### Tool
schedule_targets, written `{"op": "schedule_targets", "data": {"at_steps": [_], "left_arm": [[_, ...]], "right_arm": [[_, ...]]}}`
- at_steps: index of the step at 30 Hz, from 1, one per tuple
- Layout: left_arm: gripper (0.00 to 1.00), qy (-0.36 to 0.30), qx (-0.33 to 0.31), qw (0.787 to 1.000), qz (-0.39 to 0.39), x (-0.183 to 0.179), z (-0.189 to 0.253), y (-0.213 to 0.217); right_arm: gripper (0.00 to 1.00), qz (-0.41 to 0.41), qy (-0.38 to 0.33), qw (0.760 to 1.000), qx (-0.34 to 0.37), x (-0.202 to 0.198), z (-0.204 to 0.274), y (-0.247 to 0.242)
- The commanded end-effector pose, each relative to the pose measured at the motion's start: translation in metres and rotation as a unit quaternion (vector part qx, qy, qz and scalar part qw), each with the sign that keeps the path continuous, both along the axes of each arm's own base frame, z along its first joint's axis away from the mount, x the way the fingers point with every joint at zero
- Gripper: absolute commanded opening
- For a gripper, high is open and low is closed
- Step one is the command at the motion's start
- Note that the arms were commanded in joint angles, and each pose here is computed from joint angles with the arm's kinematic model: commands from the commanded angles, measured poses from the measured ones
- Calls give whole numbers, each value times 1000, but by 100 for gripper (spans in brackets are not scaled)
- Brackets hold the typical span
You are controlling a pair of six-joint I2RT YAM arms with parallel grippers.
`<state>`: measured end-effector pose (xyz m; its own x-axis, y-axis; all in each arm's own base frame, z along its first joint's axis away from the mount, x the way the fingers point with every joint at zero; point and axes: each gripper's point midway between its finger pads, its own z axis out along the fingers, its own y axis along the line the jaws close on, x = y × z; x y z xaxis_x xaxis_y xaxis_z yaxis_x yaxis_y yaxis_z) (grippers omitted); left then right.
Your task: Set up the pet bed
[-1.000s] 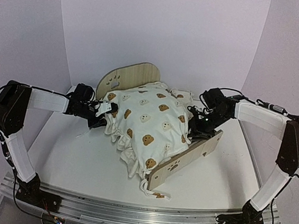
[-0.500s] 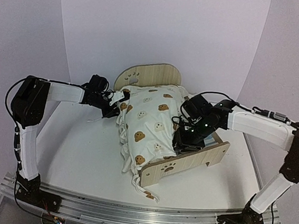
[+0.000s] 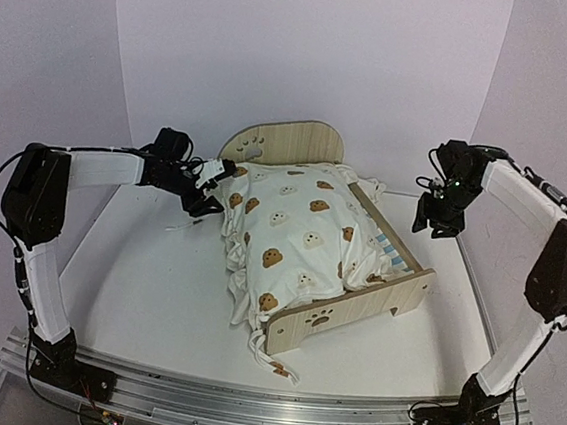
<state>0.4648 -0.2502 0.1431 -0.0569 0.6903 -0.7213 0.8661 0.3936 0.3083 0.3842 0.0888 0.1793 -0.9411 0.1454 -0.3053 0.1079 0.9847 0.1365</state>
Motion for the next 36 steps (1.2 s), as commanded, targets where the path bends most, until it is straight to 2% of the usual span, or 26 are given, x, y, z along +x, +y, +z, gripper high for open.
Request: {"op": "schedule_targets", "data": {"at_steps": [1,5,8,11,14,17,22,28,36], "left_arm": [[75,-10,-8,1000,19,-19,49,33],[73,41,5,999,36,-53,37,51],[69,103,-23,993,60,-82,24,54],[68,182,-62,977,94,-98,11,51],[68,250,-76,955,142,-93,-10,48],[66,275,-60,942,181,-69,-33,47],[65,241,-54,950,192,-23,-48,36],[65,199,-55,969,135,6,-40,-13],[65,140,-64,986,66,43,-25,-57]], "right_arm": [[50,30,94,995,12,-4,-51,-2],[49,26,126,991,46,-12,-75,9],[48,14,124,989,85,-17,-86,20],[47,0,125,985,121,-25,-94,30],[46,-11,129,983,133,-39,-101,38],[45,-13,116,983,142,-51,-100,53],[45,0,82,988,134,-74,-101,92],[45,19,27,991,129,-97,-99,153],[45,105,-65,980,156,-98,-73,270]]}}
